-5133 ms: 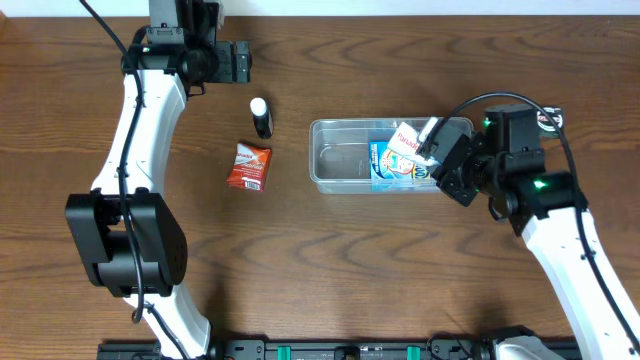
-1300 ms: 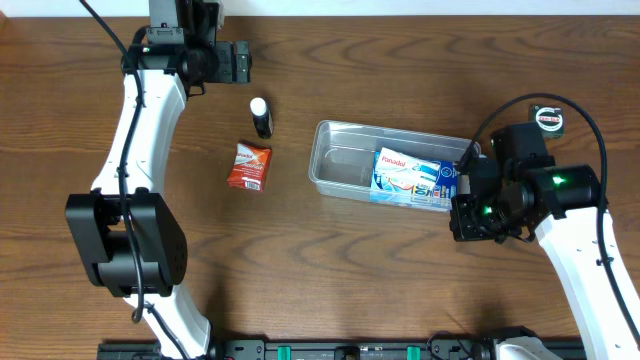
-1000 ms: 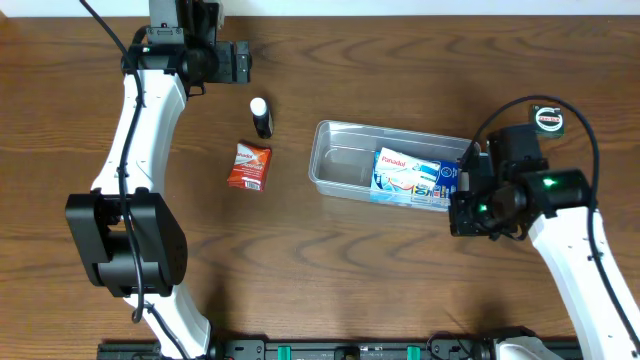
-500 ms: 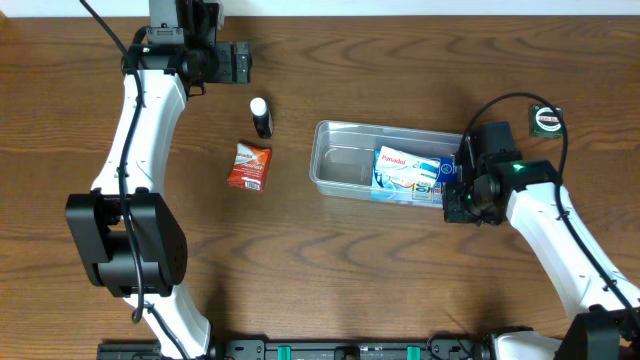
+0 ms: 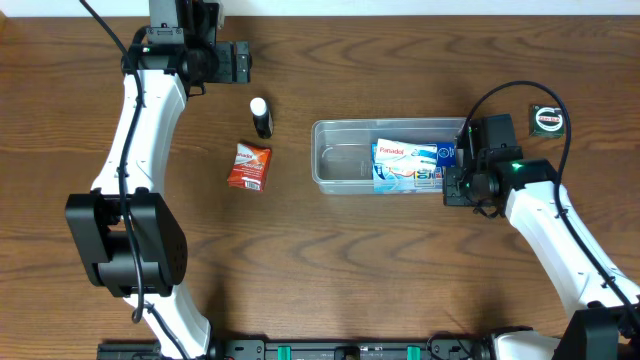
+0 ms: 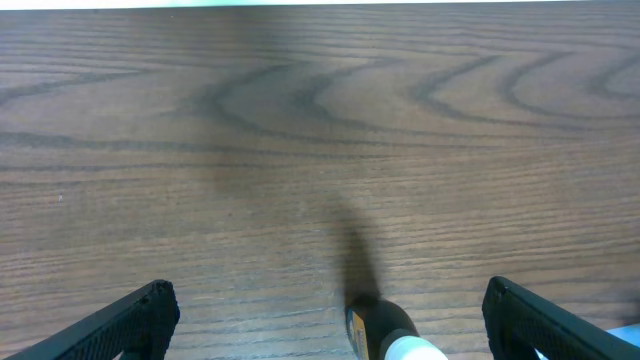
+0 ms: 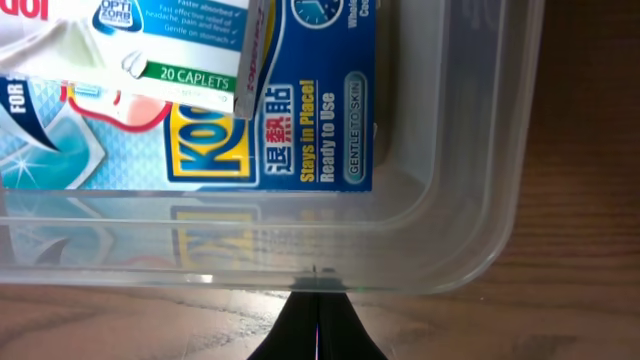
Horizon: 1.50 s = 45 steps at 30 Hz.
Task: Pack container
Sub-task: 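Move the right gripper toward the green Zam-Buk tin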
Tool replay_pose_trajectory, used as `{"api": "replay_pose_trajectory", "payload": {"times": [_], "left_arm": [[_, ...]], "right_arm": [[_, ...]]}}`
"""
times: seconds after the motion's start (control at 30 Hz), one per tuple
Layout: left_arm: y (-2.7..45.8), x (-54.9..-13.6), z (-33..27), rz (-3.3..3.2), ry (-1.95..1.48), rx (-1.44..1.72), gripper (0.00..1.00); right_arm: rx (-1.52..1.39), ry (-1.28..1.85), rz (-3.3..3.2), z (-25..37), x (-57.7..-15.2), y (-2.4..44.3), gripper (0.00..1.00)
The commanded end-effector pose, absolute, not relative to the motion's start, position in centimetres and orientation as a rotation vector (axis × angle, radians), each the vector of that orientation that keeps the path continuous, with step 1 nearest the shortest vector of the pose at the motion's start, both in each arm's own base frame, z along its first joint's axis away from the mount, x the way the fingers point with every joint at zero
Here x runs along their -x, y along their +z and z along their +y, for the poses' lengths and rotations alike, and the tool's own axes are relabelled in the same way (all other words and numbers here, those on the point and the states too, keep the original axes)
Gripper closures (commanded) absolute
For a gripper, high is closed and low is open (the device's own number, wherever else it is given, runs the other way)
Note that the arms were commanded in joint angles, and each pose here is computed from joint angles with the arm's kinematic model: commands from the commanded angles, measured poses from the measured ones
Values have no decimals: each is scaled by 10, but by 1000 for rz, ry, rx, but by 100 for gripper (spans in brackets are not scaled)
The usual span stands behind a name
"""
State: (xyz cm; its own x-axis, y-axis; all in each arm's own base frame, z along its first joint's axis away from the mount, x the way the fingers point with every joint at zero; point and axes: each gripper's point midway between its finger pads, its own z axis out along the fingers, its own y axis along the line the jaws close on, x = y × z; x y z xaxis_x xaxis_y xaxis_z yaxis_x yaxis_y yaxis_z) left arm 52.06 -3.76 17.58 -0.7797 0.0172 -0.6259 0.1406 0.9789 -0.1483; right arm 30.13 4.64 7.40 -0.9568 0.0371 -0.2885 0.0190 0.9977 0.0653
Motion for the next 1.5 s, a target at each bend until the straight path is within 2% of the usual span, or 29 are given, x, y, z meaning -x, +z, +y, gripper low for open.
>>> {"api": "replay_pose_trajectory", "payload": {"times": [0.0,0.13,0.27,0.43,0.53,0.67,0.93,1.13,1.17,1.2,1.23,1.27,1.4,1.47], "left_arm": [[167,-519,-35,2474,-248,-109,2],[167,-519,-35,2474,-248,-109,2],[167,-519,-35,2474,-248,-109,2],[167,-519,-35,2474,-248,-109,2],[167,-519,-35,2474,-247,-109,2],[167,-519,-35,2474,-248,-109,2],[167,-519,-35,2474,-248,-109,2],[167,-519,-35,2474,-247,-109,2],[167,-519,-35,2474,-248,-109,2],[167,-519,-35,2474,-247,-109,2],[167,-519,-35,2474,-247,-109,2],[167,-519,-35,2474,-248,-109,2],[167,-519,-35,2474,-247,-109,2],[167,-519,-35,2474,-248,-109,2]], "right_arm": [[26,239,2878,66,-293,73,99],[88,333,2872,77,-288,91,99],[139,330,2788,77,-294,136,98],[20,143,2631,35,-317,189,95],[-87,82,2570,5,-328,204,90],[-231,5,2507,-38,-339,210,81],[-381,-111,2378,-106,-367,214,83],[-472,-148,2363,-146,-390,188,82],[-484,-153,2366,-154,-394,180,78],[-484,-161,2372,-159,-398,173,71],[-484,-170,2379,-165,-402,165,51],[-482,-178,2387,-171,-405,157,36],[-411,-224,2418,-189,-418,128,12],[-353,-253,2425,-196,-426,115,8]]}}
